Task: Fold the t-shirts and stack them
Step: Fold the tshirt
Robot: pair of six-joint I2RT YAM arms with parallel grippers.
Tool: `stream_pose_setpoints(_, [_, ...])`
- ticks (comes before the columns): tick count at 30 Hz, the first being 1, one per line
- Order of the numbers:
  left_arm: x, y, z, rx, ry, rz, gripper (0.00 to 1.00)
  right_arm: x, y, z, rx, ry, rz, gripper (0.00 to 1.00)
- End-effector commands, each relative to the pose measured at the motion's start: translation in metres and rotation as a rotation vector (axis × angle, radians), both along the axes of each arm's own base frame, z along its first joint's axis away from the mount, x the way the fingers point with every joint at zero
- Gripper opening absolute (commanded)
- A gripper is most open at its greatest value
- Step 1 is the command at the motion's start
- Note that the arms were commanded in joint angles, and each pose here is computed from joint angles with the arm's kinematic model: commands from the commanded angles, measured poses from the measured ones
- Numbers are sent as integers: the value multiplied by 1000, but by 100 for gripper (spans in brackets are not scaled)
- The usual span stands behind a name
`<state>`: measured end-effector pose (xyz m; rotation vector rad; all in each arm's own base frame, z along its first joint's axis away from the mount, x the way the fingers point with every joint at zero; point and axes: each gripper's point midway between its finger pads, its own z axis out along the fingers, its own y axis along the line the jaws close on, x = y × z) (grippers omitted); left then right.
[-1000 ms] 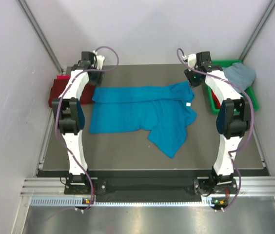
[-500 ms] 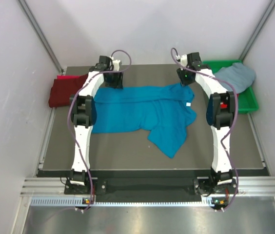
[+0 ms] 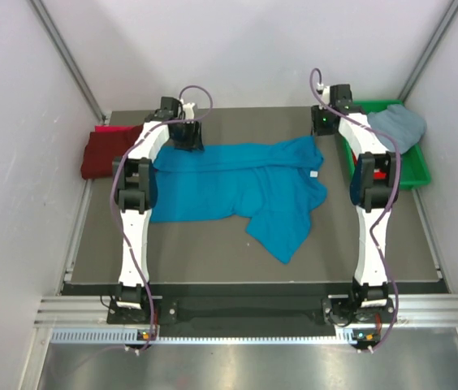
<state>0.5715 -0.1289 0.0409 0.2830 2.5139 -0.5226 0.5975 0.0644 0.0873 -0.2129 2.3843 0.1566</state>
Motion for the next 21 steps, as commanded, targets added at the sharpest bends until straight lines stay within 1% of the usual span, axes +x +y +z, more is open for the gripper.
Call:
stream_pose_setpoints(1, [-26, -6, -7, -24, 99, 2, 58, 5, 6, -11, 81, 19, -4, 40])
stream_pose_setpoints(4, [-27, -3, -14, -6, 113, 15, 58, 0, 14, -21, 168, 64, -16, 40])
stream_pose_setpoints(7, [-27, -1, -20, 2, 122, 21, 57, -5, 23, -31, 260, 106, -13, 37])
stream_pose_setpoints(8, [-28, -2, -21, 2, 126, 23, 57, -6, 28, -32, 281, 114, -9, 31])
stream_pose_setpoints(10, [-28, -1, -23, 10, 126, 24, 57, -5, 33, -32, 334, 118, -5, 25])
stream_pose_setpoints(11, [-29, -4, -23, 12, 126, 17, 57, -2, 36, -30, 351, 109, -8, 17])
stream_pose_setpoints(12, [-29, -4, -23, 14, 126, 15, 57, 0, 37, -30, 365, 108, -8, 14])
stream_pose_setpoints(14, [-30, -5, -24, 22, 126, 12, 57, 5, 35, -28, 362, 91, -16, 5])
stream_pose_setpoints(18, [-34, -7, -30, 33, 138, 9, 57, 17, 11, -38, 302, 69, -80, 2])
stream_pose_setpoints(21, [-33, -3, -35, 58, 142, 27, 57, 21, 1, -38, 289, 62, -106, 2])
